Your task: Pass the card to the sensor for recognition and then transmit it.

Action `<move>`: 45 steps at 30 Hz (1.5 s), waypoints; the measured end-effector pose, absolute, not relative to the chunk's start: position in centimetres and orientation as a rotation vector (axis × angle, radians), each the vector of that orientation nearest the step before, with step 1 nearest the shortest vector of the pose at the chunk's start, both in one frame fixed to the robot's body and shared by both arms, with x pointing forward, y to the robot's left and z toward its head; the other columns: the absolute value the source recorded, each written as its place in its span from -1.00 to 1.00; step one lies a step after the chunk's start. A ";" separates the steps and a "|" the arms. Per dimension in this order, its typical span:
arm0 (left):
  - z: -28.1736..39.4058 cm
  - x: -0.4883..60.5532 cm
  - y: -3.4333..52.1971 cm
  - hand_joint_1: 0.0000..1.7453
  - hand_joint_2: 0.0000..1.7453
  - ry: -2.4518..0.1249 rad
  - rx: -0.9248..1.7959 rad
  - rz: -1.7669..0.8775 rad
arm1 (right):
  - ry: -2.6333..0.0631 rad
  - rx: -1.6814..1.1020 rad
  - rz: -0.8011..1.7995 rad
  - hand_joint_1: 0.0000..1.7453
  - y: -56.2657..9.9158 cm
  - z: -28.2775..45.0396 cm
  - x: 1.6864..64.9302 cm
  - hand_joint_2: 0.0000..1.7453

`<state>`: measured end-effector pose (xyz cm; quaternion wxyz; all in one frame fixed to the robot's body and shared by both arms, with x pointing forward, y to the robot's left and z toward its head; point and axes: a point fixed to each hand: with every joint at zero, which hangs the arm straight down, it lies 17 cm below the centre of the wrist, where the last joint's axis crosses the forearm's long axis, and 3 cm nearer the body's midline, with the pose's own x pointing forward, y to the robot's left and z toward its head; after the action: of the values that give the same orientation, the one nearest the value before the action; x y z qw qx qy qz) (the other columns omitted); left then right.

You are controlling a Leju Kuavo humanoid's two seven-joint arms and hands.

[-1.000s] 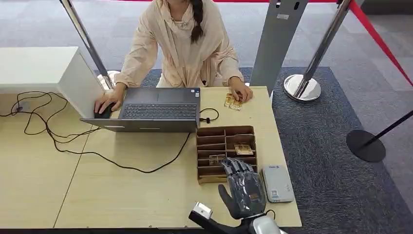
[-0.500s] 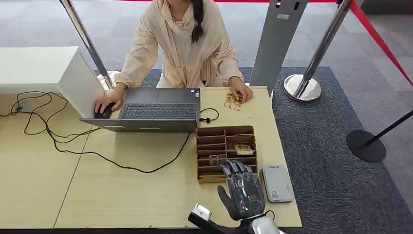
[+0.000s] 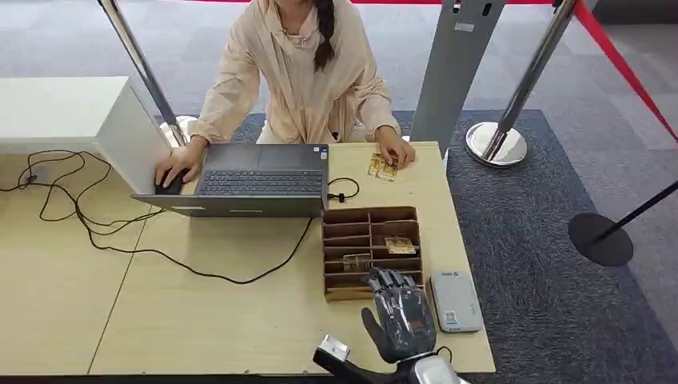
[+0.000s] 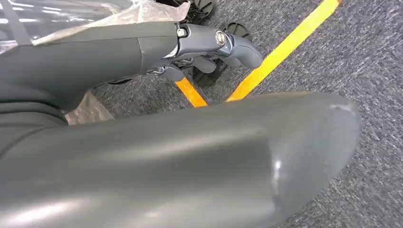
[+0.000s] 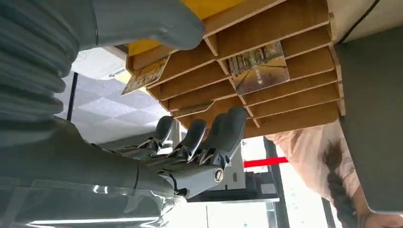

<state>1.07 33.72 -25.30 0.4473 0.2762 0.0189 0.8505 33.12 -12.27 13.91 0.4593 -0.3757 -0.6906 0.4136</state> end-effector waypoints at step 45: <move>-24.8 0.9 34.6 -1.00 -1.00 0.008 0.738 2.080 | -1.646 -0.994 1.000 -0.10 -14.5 11.9 34.2 1.00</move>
<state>0.86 34.62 -24.84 0.4505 0.2984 0.0034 0.8415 34.19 -14.52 11.87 0.4682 -0.4051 -0.6712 0.4076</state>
